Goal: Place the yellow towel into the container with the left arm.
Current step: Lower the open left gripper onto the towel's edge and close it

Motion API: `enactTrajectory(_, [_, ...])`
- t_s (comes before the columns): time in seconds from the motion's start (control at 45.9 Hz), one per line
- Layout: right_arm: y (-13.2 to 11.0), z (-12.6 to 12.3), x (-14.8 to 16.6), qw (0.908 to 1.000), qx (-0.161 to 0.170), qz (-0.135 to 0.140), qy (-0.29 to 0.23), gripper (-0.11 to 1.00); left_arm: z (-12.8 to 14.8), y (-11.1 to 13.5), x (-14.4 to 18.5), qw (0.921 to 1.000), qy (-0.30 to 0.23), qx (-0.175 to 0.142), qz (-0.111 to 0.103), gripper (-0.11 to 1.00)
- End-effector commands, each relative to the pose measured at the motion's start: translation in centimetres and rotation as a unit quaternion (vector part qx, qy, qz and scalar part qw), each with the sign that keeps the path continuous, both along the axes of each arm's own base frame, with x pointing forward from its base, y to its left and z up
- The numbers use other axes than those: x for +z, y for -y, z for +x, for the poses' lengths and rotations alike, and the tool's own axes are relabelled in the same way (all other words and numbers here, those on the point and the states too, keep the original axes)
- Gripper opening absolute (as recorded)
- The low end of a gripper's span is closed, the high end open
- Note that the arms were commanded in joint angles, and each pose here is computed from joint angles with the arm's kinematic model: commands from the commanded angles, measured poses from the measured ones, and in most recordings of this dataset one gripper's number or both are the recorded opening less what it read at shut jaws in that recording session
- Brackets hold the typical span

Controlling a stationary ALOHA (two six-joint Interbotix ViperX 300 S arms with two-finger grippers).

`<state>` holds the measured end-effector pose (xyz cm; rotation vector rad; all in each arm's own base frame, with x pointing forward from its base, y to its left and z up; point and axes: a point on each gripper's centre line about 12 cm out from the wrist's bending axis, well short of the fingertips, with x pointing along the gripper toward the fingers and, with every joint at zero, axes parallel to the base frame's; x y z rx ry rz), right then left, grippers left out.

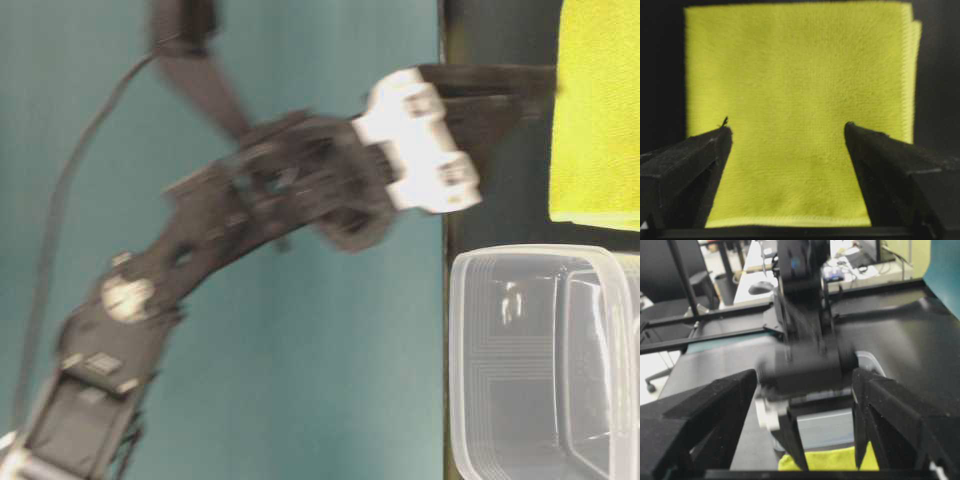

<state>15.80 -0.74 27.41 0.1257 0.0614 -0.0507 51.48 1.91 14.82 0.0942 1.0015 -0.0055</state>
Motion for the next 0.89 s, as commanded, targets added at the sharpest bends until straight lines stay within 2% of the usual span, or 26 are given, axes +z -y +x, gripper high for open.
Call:
enactTrajectory(0.0, [0.1, 0.1, 0.3, 1.0, -0.002, 0.002, 0.006, 0.75, 0.6, 0.4, -1.5, 0.9999, -0.01, -0.008, 0.003, 0.91])
enactTrajectory(0.218, [0.1, 0.1, 0.3, 1.0, -0.002, 0.004, 0.006, 0.75, 1.1, 1.1, -4.8, 0.9992, -0.037, -0.012, 0.001, 0.91])
enactTrajectory(0.371, [0.1, 0.1, 0.4, 0.9999, -0.002, 0.004, 0.009, 0.75, 0.7, 1.8, -5.4, 0.9988, -0.047, -0.018, 0.0, 0.86])
enactTrajectory(0.436, [0.1, 0.1, 0.5, 0.9999, -0.002, 0.004, 0.01, 0.75, 0.5, 2.3, -5.6, 0.9985, -0.052, -0.018, -0.002, 0.78])
enactTrajectory(0.632, [0.1, 0.1, 0.2, 1.0, -0.003, 0.004, 0.006, 0.75, 0.0, 3.5, -5.8, 0.9973, -0.069, -0.024, -0.004, 0.24])
enactTrajectory(0.698, [0.1, 0.0, 0.0, 1.0, -0.003, 0.004, 0.003, 0.75, 0.0, 3.5, -5.2, 0.9973, -0.069, -0.024, -0.003, 0.1])
enactTrajectory(0.872, [0.1, -0.1, 0.1, 0.9999, -0.004, 0.003, 0.01, 0.75, 0.3, 3.3, -0.9, 0.9991, -0.036, -0.024, -0.002, 0.07])
